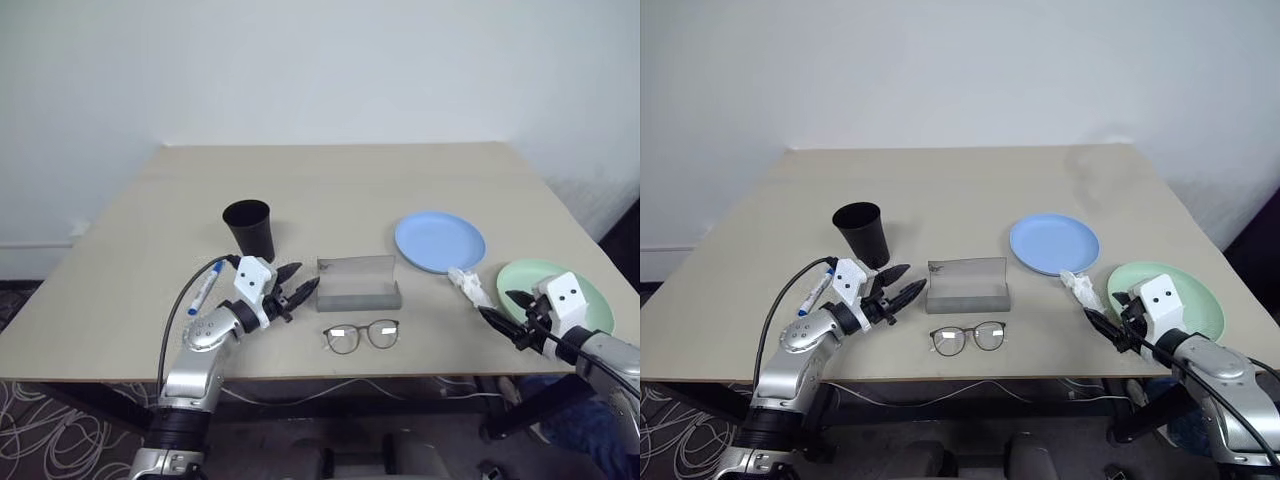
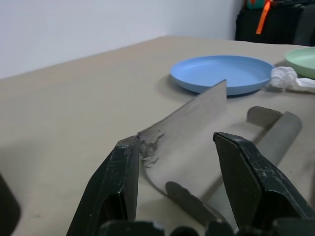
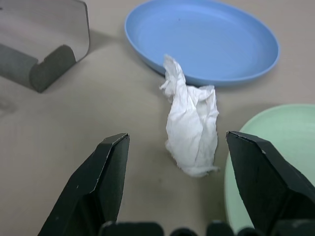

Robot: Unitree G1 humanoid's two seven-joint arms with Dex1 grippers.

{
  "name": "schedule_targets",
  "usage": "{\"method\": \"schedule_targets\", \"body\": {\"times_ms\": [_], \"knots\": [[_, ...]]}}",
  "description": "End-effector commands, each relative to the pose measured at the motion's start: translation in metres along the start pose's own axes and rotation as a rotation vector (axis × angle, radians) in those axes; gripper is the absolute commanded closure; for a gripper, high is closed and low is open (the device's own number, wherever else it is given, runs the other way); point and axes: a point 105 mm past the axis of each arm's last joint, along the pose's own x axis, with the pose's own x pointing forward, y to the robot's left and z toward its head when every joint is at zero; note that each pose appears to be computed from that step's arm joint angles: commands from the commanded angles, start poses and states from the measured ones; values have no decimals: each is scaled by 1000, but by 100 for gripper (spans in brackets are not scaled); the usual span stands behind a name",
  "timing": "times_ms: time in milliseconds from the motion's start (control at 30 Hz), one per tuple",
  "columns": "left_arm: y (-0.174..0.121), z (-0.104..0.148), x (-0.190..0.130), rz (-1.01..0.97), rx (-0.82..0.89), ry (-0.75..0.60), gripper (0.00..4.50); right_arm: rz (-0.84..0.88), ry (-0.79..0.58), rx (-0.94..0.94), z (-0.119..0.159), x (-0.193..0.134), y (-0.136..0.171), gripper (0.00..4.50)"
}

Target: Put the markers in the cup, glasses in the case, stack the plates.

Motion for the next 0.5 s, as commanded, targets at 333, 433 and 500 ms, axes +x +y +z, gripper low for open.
{"method": "schedule_targets", "body": {"times_ms": [333,433,500], "knots": [[-1,17,9,-17,33,-60,203,-114,109,2,-7,10,-22,108],[-1,17,9,-19,35,-60,200,-133,129,23,-11,13,-26,127],[-1,18,9,-19,38,-61,199,-154,147,29,-15,16,-29,169]]}}
